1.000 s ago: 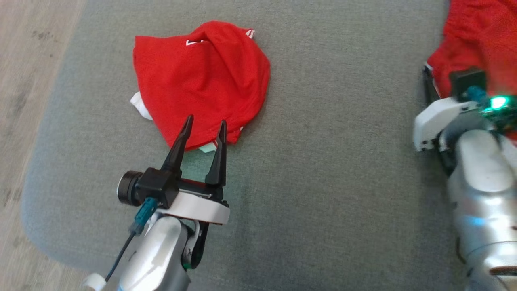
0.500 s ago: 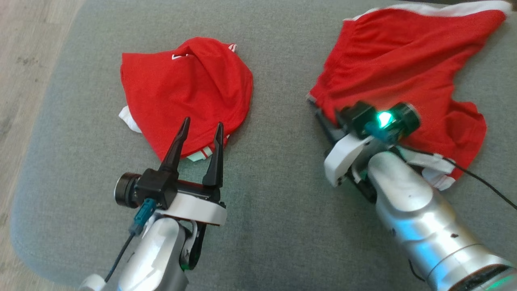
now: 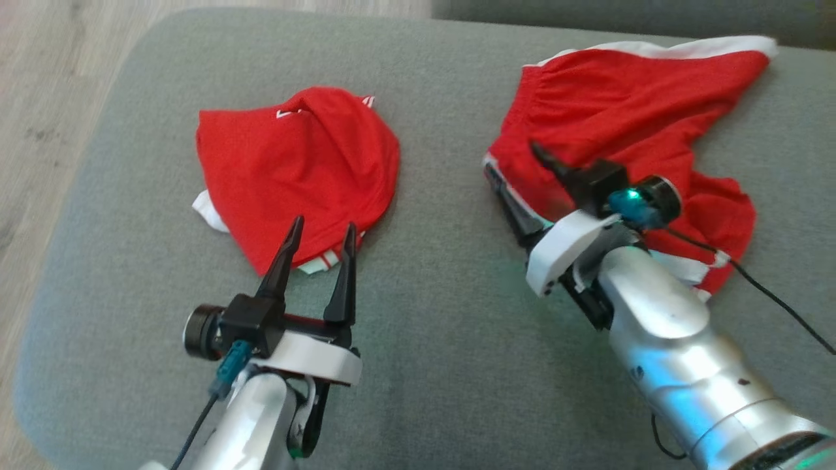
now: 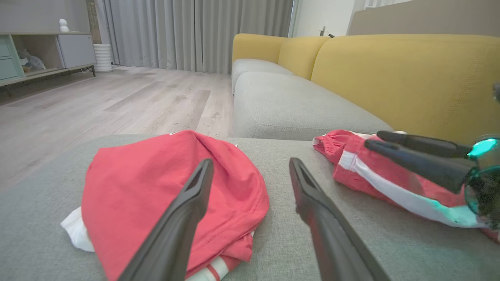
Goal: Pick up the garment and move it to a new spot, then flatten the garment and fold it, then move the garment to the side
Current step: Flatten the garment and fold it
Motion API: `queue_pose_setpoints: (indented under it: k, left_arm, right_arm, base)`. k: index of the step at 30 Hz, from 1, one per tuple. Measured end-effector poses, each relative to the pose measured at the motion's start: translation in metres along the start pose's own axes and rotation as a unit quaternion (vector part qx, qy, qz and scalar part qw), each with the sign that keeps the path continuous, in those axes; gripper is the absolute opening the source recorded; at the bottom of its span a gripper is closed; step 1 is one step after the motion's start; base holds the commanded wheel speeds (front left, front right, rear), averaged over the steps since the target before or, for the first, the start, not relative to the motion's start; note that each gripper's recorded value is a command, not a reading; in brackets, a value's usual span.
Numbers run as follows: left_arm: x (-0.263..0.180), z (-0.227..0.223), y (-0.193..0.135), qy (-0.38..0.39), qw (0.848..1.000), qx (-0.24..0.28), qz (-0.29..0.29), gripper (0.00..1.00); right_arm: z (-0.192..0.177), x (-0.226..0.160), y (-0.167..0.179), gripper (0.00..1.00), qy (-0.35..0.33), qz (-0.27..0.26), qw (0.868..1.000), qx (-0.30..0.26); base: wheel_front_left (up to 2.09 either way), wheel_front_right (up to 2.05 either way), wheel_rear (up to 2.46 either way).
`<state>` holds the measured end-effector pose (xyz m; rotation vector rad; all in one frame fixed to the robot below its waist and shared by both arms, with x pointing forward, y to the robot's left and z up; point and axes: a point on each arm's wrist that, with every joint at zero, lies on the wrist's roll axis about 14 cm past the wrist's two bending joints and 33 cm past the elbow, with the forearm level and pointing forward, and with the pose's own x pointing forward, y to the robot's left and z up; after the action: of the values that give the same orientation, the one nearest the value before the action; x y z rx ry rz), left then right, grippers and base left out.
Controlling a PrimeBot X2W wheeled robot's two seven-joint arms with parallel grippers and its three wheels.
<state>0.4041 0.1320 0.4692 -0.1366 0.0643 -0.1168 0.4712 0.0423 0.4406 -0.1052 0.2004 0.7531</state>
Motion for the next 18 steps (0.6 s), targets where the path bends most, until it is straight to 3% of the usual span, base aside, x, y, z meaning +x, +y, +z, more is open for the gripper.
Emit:
queue_pose_setpoints:
  k: [6, 9, 15, 18]
  left_arm:
    - [-0.002, 0.005, -0.005, -0.008, 1.0, 0.0, -0.006, 1.0]
    - [0.001, 0.01, -0.013, -0.016, 1.0, 0.0, -0.017, 1.0]
    - [0.002, 0.009, -0.022, -0.016, 0.999, -0.004, -0.029, 1.0]
    - [0.004, 0.006, -0.028, -0.013, 0.999, -0.007, -0.04, 1.0]
  right_arm:
    - [0.025, -0.026, -0.047, 1.0, -0.058, -0.088, 0.992, 0.064]
    - [0.011, -0.054, -0.07, 1.0, -0.058, -0.135, 0.986, 0.084]
    - [-0.015, -0.126, -0.122, 1.0, -0.065, -0.261, 0.958, 0.101]
    - [-0.039, -0.151, -0.126, 1.0, -0.041, -0.296, 0.949, 0.1]
  base:
    - [0.0, 0.0, 0.0]
    - [0.0, 0.0, 0.0]
    - [0.0, 0.0, 0.0]
    - [0.0, 0.0, 0.0]
